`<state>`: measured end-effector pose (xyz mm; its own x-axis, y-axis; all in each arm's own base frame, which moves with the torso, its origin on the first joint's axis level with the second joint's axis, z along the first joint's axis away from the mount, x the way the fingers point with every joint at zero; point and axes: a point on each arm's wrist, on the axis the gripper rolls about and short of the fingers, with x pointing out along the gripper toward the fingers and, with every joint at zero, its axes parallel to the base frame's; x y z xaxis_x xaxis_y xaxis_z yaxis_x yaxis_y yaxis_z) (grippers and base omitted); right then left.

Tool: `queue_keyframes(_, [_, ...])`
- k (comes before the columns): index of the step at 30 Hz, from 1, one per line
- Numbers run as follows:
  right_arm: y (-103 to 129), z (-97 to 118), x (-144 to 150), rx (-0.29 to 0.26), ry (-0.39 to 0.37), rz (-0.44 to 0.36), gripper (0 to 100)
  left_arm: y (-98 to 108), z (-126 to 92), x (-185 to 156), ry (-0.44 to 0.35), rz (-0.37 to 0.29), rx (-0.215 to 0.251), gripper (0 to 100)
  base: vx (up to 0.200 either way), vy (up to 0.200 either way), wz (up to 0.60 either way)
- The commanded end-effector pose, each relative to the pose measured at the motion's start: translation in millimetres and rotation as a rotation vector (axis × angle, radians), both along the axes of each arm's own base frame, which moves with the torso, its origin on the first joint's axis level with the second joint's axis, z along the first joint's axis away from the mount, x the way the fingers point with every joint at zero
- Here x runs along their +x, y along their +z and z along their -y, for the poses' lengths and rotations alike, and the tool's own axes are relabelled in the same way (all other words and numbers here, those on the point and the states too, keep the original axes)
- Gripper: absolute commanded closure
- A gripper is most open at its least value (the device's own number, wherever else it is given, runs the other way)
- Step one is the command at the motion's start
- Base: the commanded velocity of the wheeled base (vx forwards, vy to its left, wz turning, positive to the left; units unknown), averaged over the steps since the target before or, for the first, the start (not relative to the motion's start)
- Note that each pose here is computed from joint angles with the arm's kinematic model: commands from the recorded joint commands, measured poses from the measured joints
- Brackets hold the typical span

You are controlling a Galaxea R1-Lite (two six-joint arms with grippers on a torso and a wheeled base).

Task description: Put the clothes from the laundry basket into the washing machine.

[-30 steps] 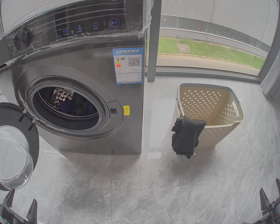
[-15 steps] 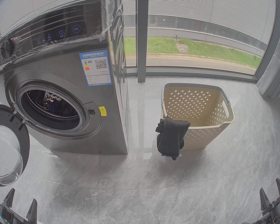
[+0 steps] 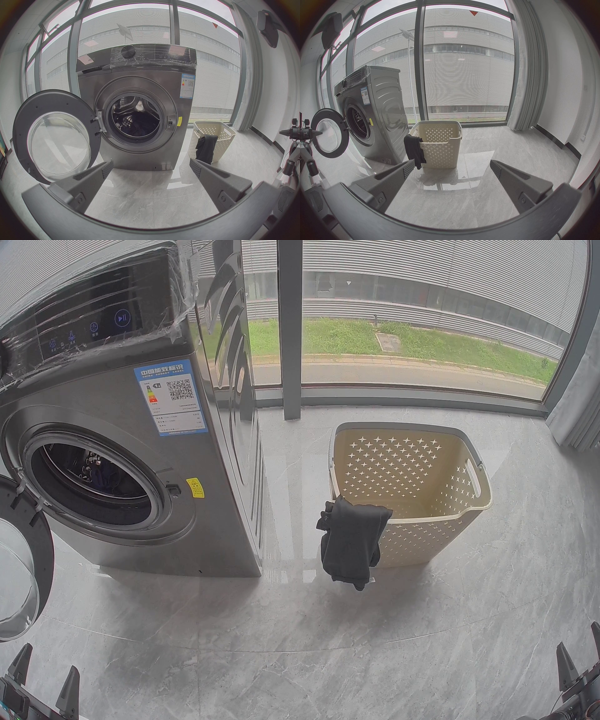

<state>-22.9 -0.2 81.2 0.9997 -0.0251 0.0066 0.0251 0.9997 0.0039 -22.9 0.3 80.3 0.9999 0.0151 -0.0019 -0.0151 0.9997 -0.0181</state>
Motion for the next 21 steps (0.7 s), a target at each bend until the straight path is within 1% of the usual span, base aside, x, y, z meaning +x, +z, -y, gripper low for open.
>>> queue_keyframes(1, [-5.2, 0.0, 0.3, 0.001, 0.001, -0.004, 0, -4.7, 0.0, 0.4, 0.0, -0.006, 0.0, 0, 0.2, 0.0, 0.0])
queue_keyframes(2, [-5.0, 0.0, 0.3, 0.001, -0.001, -0.002, 0, -4.7, 0.0, 0.4, 0.0, -0.006, 0.0, 0, 0.2, 0.0, 0.0])
queue_keyframes(8, [-5.2, 0.0, 0.3, -0.001, -0.001, -0.004, 0, -4.7, 0.1, 0.4, -0.003, -0.006, 0.0, 0, 0.0, 0.0, 0.0])
queue_keyframes(17, [-5.2, 0.0, 0.1, -0.001, -0.001, -0.002, 0, -4.7, 0.0, 0.5, -0.001, -0.007, -0.002, 0, 0.0, -0.2, 0.0])
queue_keyframes(21, [-5.2, 0.0, 0.3, -0.001, -0.001, -0.004, 0, -4.7, 0.0, 0.5, 0.0, -0.007, -0.002, 0, 0.0, 0.0, 0.0])
